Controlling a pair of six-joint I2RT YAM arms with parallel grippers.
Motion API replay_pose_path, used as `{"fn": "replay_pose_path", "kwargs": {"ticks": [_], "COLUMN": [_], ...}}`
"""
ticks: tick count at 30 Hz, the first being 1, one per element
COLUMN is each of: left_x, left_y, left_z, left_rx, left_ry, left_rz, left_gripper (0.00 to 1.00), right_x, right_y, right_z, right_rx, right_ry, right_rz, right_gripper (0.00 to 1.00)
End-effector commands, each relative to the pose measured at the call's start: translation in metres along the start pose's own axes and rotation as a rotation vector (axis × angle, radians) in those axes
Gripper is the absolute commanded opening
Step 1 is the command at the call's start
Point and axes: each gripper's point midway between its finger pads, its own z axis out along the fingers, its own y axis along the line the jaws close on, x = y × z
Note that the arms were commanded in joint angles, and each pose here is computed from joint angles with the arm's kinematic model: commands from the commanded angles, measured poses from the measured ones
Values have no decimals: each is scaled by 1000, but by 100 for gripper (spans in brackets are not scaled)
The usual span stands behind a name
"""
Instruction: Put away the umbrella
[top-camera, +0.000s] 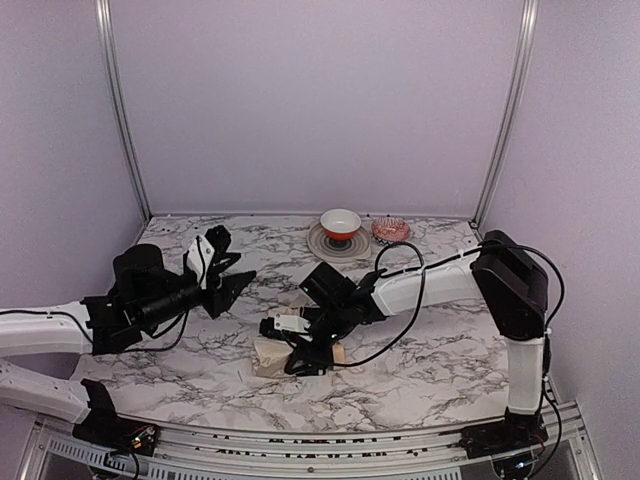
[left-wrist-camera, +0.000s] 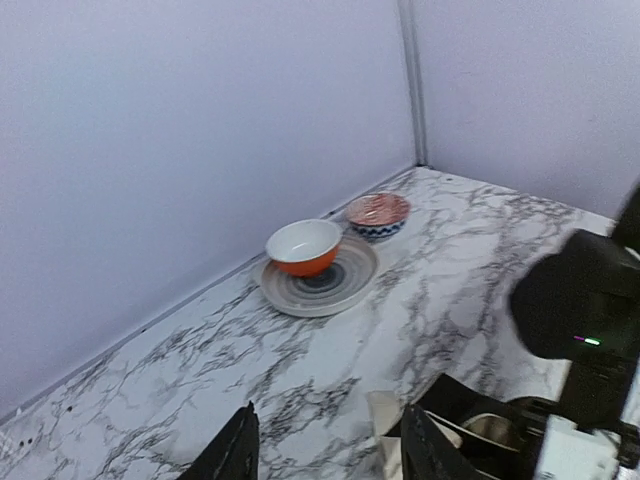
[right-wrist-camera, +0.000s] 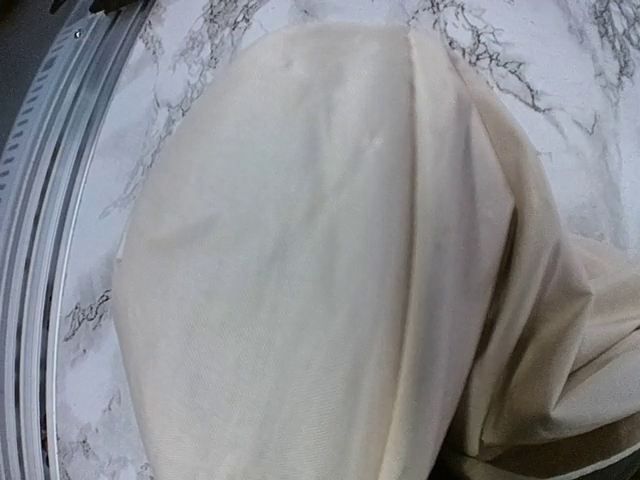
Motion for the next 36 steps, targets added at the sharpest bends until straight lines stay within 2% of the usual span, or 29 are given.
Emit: {"fn": "replay_pose_path", "kwargs": {"ticks": [1, 2, 4, 8, 11, 13, 16, 18, 21, 23, 25, 27, 29, 31, 34, 36], "left_x": [52, 62, 83, 121, 140, 151, 165, 181, 206, 219, 224, 230, 235, 241, 242, 241], "left_y": [-100, -126, -147, -161, -172, -175, -171, -167, -164, -163, -169, -174, -177, -179, -183, -184], "left_z": [-49, -62, -72, -66, -54, -44, -30, -26, -29, -32, -35, -41, -48, -55, -60, -61], "left_rx": [322, 399, 437, 420, 441, 442, 393, 370, 381, 399, 446, 510, 567, 614, 661, 681], "left_ry": [9, 0, 26, 124, 185, 214, 272, 331, 409, 454, 501, 572, 625, 677, 707, 732], "left_rz": [335, 388, 485, 701, 807, 886, 957, 974, 974, 955, 909, 872, 837, 805, 763, 724], "left_gripper": [48, 51, 62, 80, 91, 97, 98, 94, 76, 69, 56, 44, 38, 33, 20, 16], "right_x": [97, 100, 102, 102, 99, 96, 93, 90, 83, 77, 68, 57, 42, 26, 4, -2], "right_y": [60, 60, 62, 69, 70, 70, 69, 68, 68, 65, 59, 49, 37, 21, -2, -18], "right_z": [27, 28, 28, 26, 25, 24, 24, 24, 21, 18, 13, 7, -5, -23, -57, -85], "right_rx": [-327, -341, -373, -428, -443, -451, -460, -462, -468, -466, -451, -419, -381, -329, -239, -144], "right_ry": [280, 292, 291, 278, 269, 262, 259, 255, 235, 215, 188, 152, 96, 21, -107, -165], "right_rz": [324, 335, 361, 373, 370, 361, 354, 343, 326, 315, 305, 298, 295, 299, 287, 291], "right_gripper": [26, 26, 25, 26, 26, 26, 27, 27, 28, 31, 36, 47, 56, 62, 65, 66]}}
